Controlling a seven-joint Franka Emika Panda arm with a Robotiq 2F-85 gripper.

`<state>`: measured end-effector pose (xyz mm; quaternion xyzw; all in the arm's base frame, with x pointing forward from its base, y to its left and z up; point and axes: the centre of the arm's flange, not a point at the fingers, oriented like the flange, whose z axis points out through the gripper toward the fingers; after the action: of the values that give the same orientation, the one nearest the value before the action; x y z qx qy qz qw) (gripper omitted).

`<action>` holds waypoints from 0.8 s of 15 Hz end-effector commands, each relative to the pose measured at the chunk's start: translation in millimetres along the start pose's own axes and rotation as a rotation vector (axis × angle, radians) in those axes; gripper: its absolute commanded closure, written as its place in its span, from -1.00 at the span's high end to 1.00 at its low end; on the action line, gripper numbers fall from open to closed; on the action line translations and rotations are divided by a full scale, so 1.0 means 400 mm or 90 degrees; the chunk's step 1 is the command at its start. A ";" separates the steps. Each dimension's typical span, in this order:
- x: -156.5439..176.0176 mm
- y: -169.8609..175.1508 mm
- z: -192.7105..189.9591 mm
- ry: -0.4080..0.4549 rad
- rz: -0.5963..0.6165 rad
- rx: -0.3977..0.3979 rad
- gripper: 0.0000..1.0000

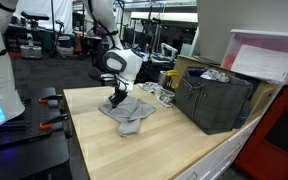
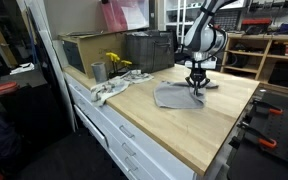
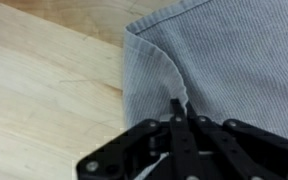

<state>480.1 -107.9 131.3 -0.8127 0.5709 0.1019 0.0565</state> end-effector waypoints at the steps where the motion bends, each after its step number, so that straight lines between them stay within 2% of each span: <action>1: -0.052 0.038 -0.083 0.023 0.007 -0.074 -0.98; 6: -0.125 0.104 -0.087 -0.002 0.022 -0.207 -0.98; 12: -0.181 0.169 -0.072 -0.075 0.131 -0.310 -0.98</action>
<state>411.7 -77.8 162.8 -0.7648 0.5807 0.2579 -0.1064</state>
